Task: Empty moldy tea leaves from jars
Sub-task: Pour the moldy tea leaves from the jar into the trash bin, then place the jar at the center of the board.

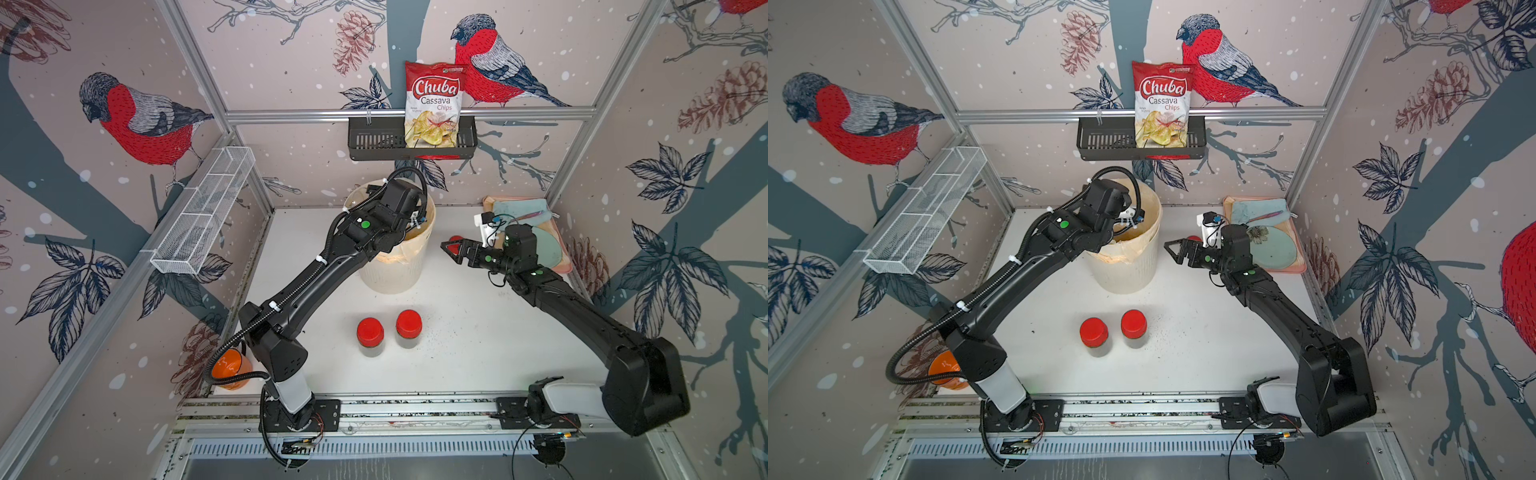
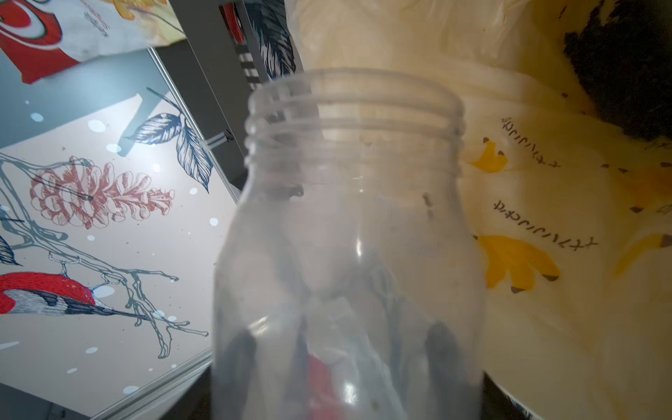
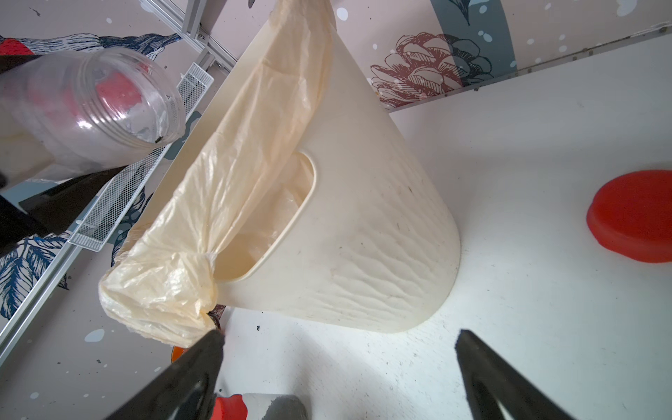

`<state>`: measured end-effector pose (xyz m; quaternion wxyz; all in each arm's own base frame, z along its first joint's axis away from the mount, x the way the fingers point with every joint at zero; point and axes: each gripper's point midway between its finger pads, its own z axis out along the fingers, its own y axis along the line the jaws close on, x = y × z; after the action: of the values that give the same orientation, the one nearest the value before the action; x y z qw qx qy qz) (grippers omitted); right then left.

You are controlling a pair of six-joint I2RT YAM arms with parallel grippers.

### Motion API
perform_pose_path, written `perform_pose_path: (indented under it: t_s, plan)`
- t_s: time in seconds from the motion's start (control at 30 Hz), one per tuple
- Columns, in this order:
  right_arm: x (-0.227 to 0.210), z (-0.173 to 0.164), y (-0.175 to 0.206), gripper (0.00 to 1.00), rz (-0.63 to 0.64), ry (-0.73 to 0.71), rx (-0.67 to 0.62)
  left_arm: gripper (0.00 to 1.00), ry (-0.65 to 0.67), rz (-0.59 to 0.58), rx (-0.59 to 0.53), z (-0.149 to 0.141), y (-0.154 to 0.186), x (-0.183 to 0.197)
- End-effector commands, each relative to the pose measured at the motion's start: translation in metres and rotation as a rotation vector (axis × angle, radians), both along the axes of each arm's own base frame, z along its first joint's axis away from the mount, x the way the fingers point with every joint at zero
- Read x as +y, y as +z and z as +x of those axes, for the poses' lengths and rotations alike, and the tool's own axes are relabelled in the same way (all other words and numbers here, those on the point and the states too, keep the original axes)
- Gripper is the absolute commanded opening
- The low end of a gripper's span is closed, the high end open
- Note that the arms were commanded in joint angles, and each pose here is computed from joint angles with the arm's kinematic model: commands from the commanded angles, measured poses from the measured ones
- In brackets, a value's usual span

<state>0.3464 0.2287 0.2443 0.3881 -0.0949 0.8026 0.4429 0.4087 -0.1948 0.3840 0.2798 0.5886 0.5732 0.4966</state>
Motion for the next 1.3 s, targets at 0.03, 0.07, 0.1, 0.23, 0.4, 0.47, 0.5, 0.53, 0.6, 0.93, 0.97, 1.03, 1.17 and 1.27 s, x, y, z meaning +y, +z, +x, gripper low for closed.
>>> perform_pose_path:
  t_s: [0.03,0.07,0.1,0.23,0.4,0.47,0.5,0.53,0.6,0.93,0.97,1.03,1.17,1.27]
  plan:
    - [0.001,0.0,0.007,1.0,0.006,0.009,-0.038,0.43,0.005,-0.043,-0.095,0.0,0.032,-0.002]
    - [0.001,0.001,0.008,1.0,0.008,0.009,-0.04,0.43,-0.011,-0.068,-0.1,-0.001,0.035,-0.005]
    - [0.001,0.001,0.007,1.0,0.008,0.01,-0.038,0.43,-0.037,-0.108,-0.103,-0.003,0.038,-0.01]
    - [0.002,0.001,0.012,0.98,0.011,0.027,-0.059,0.43,-0.139,-0.37,-0.097,-0.011,0.048,-0.026]
    - [-0.002,-0.003,0.047,0.92,0.074,0.059,-0.164,0.44,-0.226,-0.509,-0.085,-0.026,0.041,-0.028]
    - [-0.002,-0.007,0.064,0.85,0.085,0.08,-0.223,0.43,-0.265,-0.58,-0.049,-0.032,0.04,-0.029]
    - [-0.001,-0.008,0.071,0.82,0.09,0.091,-0.248,0.43,-0.285,-0.614,-0.026,-0.036,0.039,-0.03]
    - [0.001,-0.009,0.077,0.78,0.095,0.107,-0.275,0.44,-0.297,-0.636,-0.012,-0.038,0.038,-0.03]
    - [0.002,-0.02,0.101,0.7,0.117,0.142,-0.358,0.44,-0.316,-0.66,0.005,-0.041,0.035,-0.031]
    - [0.039,-0.054,0.15,0.55,0.116,0.391,-0.611,0.44,-0.383,-0.782,0.105,-0.045,0.013,-0.038]
    - [0.044,-0.055,0.15,0.53,0.108,0.408,-0.622,0.44,-0.383,-0.787,0.108,-0.045,0.011,-0.038]
    - [0.054,-0.06,0.151,0.52,0.097,0.443,-0.655,0.44,-0.385,-0.804,0.122,-0.046,0.008,-0.039]
    - [0.065,-0.063,0.155,0.49,0.103,0.497,-0.684,0.44,-0.412,-0.838,0.139,-0.05,0.009,-0.041]
    - [0.068,-0.061,0.155,0.5,0.099,0.515,-0.701,0.44,-0.428,-0.849,0.145,-0.054,0.009,-0.042]
